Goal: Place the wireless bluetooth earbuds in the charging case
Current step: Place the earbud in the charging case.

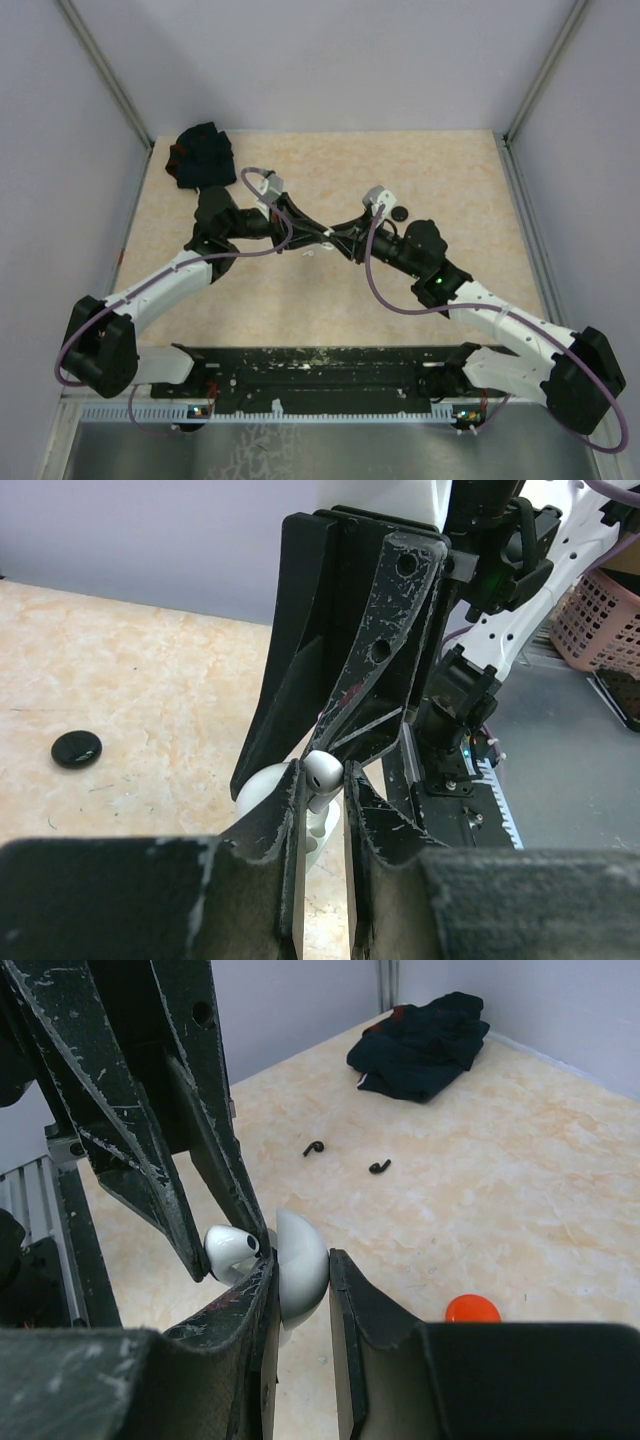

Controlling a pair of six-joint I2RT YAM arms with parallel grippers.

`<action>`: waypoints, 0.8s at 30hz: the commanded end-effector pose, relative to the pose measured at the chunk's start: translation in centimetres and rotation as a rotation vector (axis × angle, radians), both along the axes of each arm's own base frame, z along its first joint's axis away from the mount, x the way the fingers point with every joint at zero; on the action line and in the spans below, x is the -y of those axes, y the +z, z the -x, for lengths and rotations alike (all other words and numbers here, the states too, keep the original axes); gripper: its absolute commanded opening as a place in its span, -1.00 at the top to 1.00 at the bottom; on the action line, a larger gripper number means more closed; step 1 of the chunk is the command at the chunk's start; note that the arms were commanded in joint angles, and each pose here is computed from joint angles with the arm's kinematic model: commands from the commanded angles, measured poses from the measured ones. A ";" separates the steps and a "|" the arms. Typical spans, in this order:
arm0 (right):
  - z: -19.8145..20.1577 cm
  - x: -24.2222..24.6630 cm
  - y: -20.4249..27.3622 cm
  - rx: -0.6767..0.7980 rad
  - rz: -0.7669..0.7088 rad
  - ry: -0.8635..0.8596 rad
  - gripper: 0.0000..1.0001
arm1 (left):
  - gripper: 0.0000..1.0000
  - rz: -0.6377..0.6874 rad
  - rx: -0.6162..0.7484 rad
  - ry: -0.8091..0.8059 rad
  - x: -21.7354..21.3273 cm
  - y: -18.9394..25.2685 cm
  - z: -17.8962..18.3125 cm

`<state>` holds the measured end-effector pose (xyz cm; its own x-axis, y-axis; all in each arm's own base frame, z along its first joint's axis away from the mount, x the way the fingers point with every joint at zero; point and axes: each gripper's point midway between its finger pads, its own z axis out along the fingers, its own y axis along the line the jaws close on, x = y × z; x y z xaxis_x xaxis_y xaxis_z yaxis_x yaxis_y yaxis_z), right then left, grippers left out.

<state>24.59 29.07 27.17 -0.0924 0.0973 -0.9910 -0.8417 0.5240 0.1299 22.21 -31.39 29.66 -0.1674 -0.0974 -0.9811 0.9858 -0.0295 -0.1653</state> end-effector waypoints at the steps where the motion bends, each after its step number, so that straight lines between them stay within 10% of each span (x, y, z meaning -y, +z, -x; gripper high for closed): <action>1: 0.2 0.2 3.0 0.078 -0.065 0.002 0.97 | 0.88 -0.024 0.030 -0.057 0.4 0.1 1.0; 24: -0.4 0.8 3.1 0.056 -0.076 -0.053 0.98 | 0.90 -0.025 0.060 -0.017 0.2 -0.6 1.0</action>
<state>24.81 28.78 26.34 -0.1147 0.0821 -0.9900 -0.8266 0.5448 0.1409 22.10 -31.53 28.81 -0.1223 -0.0610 -0.9906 0.9922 -0.0336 -0.1204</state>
